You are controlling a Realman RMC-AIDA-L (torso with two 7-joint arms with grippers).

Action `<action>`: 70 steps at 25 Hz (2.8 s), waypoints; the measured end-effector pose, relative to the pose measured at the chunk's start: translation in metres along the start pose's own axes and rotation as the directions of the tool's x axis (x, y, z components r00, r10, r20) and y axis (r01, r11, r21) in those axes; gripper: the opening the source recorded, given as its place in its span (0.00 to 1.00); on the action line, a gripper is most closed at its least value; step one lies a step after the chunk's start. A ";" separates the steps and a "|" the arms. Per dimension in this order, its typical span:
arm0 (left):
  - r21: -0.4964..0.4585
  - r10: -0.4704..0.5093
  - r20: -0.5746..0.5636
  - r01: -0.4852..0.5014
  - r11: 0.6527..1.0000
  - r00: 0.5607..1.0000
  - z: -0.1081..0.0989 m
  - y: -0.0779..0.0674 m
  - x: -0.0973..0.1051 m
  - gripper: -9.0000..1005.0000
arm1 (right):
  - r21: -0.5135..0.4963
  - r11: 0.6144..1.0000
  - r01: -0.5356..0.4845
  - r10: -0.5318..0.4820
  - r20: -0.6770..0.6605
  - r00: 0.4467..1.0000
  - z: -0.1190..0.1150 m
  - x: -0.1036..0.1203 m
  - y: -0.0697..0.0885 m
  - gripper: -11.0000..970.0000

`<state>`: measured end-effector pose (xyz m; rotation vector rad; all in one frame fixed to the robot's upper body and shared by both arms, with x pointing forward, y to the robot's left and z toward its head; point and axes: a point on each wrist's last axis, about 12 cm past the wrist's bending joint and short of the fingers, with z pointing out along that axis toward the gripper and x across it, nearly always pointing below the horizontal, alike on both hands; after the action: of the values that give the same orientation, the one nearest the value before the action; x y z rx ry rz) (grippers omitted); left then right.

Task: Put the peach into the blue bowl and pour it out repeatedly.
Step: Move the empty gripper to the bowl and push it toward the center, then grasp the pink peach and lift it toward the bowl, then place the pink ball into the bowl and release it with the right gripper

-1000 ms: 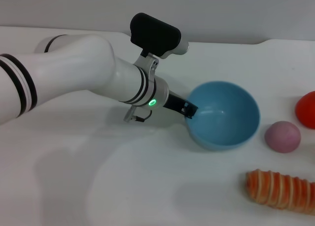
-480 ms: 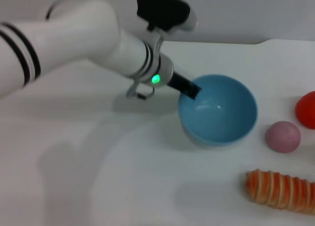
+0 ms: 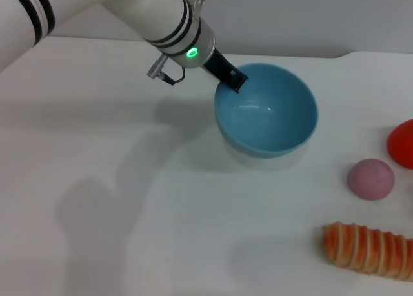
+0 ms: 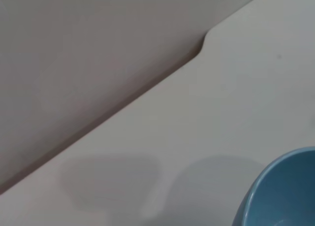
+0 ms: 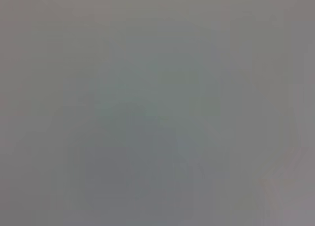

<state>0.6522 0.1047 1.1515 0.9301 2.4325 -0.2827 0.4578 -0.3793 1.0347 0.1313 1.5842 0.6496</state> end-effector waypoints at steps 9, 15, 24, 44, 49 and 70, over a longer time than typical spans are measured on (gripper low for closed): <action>0.026 -0.046 0.017 0.045 0.999 0.999 -0.005 0.003 -0.006 0.01 | -0.053 0.999 0.000 -0.026 -0.479 0.877 0.048 -0.085 0.002 0.70; 0.051 -0.075 0.047 0.073 0.996 0.996 -0.003 0.001 -0.006 0.01 | -0.044 0.998 0.035 -0.056 -0.757 0.651 0.092 -0.085 0.025 0.69; 0.054 -0.102 0.060 0.099 0.994 0.993 0.000 0.002 0.000 0.01 | -0.022 0.995 0.102 -0.067 -0.881 0.468 0.119 -0.029 0.032 0.68; 0.047 -0.119 0.071 0.116 0.992 0.990 0.005 0.005 0.008 0.01 | -0.063 0.989 0.136 -0.118 -0.886 0.449 0.134 0.000 0.038 0.55; 0.045 -0.119 0.078 0.116 0.992 0.990 0.005 0.006 0.008 0.01 | -0.075 0.987 0.142 -0.133 -0.880 0.456 0.134 -0.008 0.039 0.36; 0.099 -0.101 0.093 0.092 0.991 0.991 0.015 -0.017 0.008 0.01 | -0.474 0.880 0.041 -0.401 -0.693 0.600 0.180 -0.079 0.142 0.17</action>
<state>0.6420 0.0913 1.1352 0.8191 2.3947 -0.4708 0.5978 -0.2393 1.1744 -0.7849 2.1972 0.8880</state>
